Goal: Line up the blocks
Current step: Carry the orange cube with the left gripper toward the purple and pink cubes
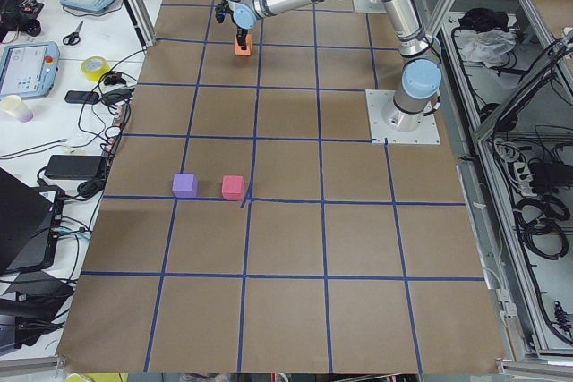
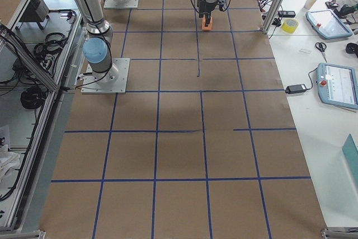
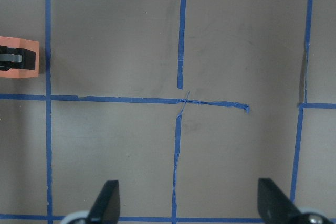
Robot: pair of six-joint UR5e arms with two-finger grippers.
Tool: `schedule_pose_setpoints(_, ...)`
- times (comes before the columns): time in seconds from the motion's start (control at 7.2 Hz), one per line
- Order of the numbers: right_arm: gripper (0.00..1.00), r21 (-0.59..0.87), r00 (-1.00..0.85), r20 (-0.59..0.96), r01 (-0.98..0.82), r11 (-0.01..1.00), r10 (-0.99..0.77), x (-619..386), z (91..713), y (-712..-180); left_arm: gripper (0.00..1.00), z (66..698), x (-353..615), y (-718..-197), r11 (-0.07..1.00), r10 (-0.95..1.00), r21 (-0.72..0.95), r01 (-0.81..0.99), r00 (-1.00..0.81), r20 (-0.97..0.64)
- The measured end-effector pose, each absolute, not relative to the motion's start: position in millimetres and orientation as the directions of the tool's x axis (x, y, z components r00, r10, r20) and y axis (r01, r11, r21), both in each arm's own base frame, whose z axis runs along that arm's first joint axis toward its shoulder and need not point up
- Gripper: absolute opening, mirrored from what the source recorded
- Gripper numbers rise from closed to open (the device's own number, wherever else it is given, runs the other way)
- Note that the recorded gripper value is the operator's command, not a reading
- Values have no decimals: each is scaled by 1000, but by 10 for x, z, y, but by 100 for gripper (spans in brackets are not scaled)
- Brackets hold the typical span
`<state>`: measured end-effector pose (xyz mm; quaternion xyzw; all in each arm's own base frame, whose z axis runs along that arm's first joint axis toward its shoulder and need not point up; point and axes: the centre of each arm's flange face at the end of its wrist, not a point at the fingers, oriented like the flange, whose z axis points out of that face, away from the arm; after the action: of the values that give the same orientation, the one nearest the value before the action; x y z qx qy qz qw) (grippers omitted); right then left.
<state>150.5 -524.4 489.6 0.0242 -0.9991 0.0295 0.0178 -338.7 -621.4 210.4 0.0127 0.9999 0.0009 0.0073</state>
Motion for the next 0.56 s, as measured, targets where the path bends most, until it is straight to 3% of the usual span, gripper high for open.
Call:
schedule_pose_setpoints(0.14, 94, -60, -998, 35, -51, 997, -49, 1506, 4892, -5250, 17, 2272, -3311, -6246, 999, -23, -26, -22, -1000, -18)
schedule_pose_setpoints(0.42, 98, -62, -998, 35, -52, 997, -50, 1504, 4894, -5251, 0, 2605, -2610, -6492, 974, -216, -75, -214, -976, -29)
schedule_pose_setpoints(0.56, 98, -63, -998, 36, -52, 997, -50, 1503, 4904, -5245, 0, 2779, -2029, -6640, 948, -311, -81, -307, -950, -38)
